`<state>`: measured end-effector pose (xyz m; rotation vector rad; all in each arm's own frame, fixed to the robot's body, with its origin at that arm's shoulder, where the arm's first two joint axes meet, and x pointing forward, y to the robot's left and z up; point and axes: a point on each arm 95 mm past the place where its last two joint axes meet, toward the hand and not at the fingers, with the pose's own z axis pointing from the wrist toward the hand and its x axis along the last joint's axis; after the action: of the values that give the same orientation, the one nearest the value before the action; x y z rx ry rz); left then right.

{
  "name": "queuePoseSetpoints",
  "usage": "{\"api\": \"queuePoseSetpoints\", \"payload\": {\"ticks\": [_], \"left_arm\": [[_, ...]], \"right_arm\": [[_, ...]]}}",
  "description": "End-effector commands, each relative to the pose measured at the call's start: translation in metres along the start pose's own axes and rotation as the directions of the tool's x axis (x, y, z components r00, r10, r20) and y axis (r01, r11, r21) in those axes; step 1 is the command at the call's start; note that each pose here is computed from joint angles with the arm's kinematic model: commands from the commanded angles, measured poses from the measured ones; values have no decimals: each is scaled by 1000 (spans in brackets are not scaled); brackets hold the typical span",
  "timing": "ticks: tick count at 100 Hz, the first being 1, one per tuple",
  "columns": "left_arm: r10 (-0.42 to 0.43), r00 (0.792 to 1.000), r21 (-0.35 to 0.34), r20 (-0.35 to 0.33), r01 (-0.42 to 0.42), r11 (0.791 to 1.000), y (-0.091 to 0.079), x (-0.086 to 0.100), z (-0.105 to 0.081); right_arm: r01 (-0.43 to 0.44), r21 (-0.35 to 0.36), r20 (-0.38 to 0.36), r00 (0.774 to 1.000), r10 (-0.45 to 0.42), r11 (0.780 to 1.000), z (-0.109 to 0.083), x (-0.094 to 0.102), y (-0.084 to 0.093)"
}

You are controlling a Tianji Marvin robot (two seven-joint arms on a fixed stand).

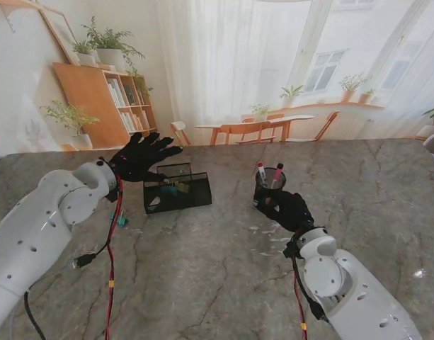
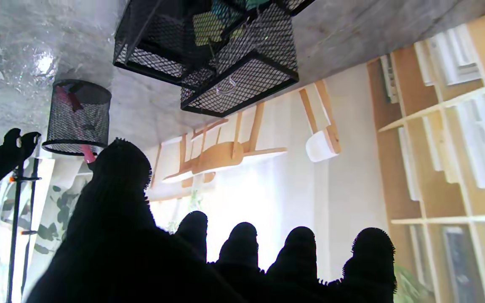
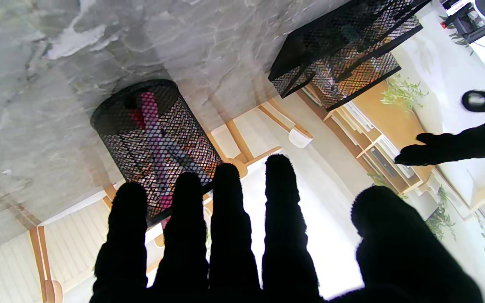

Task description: Organize desk stationery

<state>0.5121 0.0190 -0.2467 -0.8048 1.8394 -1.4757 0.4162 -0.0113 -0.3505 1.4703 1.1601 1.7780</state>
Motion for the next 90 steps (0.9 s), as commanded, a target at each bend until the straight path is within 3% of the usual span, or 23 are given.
{"api": "queuePoseSetpoints", "payload": {"ticks": [1, 18, 37, 68, 80, 90], "left_arm": [[-9, 1000, -38, 12, 10, 999, 22, 2, -14], [36, 996, -56, 77, -32, 998, 33, 9, -52], [18, 980, -82, 200, -2, 997, 55, 12, -79], [-61, 929, -90, 365, 100, 991, 87, 10, -91], [-82, 913, -97, 399, 131, 987, 98, 8, -93], [-78, 912, -105, 402, 131, 986, 106, 5, -98]], "right_arm": [[-7, 14, -5, 1000, 7, 1000, 0, 0, -3], [-10, 19, -12, 1000, 10, 1000, 1, 1, -5], [-10, 37, -22, 1000, 11, 999, 3, 3, -8], [-11, 54, -33, 999, 12, 998, 4, 6, -11], [-3, 57, -38, 999, 5, 998, 4, 6, -10], [6, 60, -45, 999, -4, 998, 4, 5, -10]]}}
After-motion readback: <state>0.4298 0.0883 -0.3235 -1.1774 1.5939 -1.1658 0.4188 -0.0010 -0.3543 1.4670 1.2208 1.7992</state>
